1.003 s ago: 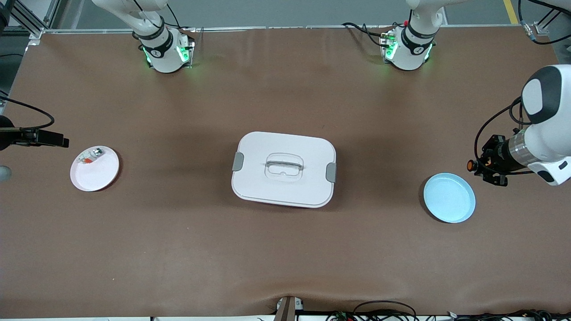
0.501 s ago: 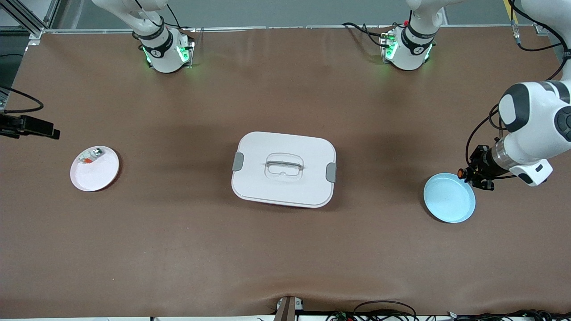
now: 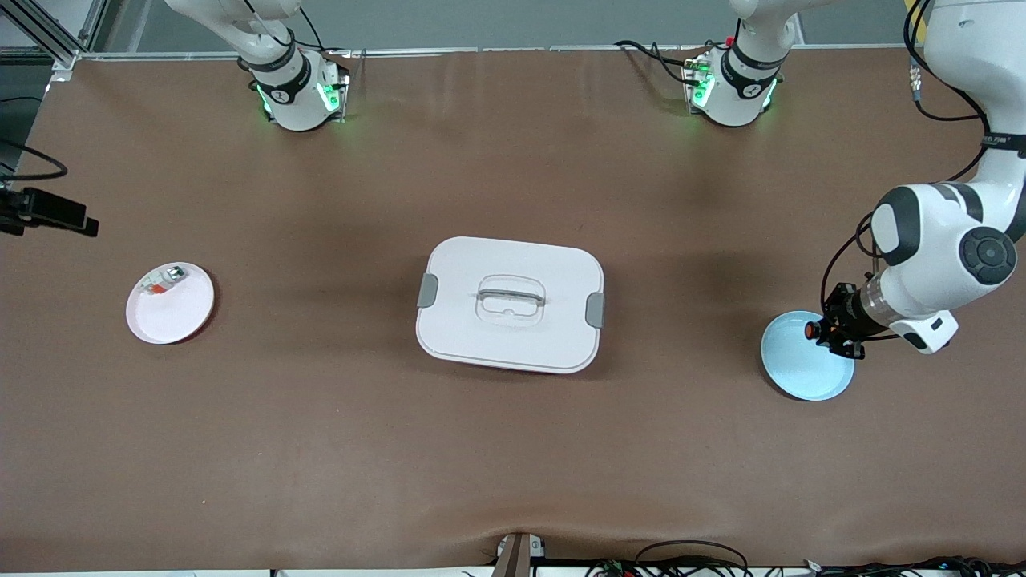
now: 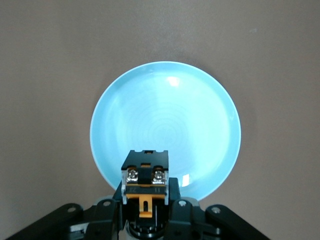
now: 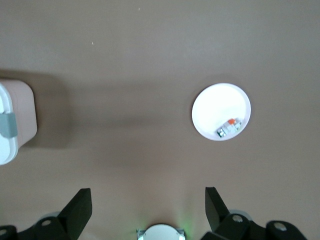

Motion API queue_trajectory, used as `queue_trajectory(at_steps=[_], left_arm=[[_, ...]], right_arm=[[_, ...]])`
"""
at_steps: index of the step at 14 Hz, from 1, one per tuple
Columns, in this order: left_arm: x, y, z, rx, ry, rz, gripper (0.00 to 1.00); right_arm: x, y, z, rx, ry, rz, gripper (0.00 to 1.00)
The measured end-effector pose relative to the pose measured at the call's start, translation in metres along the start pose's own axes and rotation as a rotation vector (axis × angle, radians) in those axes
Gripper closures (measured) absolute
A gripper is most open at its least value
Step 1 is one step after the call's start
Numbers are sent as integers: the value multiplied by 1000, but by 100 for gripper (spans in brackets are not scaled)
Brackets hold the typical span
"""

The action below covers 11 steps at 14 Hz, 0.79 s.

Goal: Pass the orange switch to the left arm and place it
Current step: 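Lower the switch with the left gripper onto the light-blue plate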

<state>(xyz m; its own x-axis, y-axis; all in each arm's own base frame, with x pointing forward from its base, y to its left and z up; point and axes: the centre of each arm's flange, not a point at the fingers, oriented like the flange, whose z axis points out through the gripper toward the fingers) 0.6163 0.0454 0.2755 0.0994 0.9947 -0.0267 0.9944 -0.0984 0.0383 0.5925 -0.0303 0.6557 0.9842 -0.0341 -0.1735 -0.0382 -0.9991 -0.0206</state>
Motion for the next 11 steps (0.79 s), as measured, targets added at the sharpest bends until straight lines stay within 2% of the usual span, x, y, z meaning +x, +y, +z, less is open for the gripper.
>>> queue_trajectory(at_steps=[7, 11], left_arm=[[20, -5, 49, 29, -17, -27, 66], [31, -5, 64, 30, -8, -25, 66]], right_arm=[[-30, -7, -5, -3, -2, -9, 0], [-46, -7, 3, -3, 56, -10, 0]])
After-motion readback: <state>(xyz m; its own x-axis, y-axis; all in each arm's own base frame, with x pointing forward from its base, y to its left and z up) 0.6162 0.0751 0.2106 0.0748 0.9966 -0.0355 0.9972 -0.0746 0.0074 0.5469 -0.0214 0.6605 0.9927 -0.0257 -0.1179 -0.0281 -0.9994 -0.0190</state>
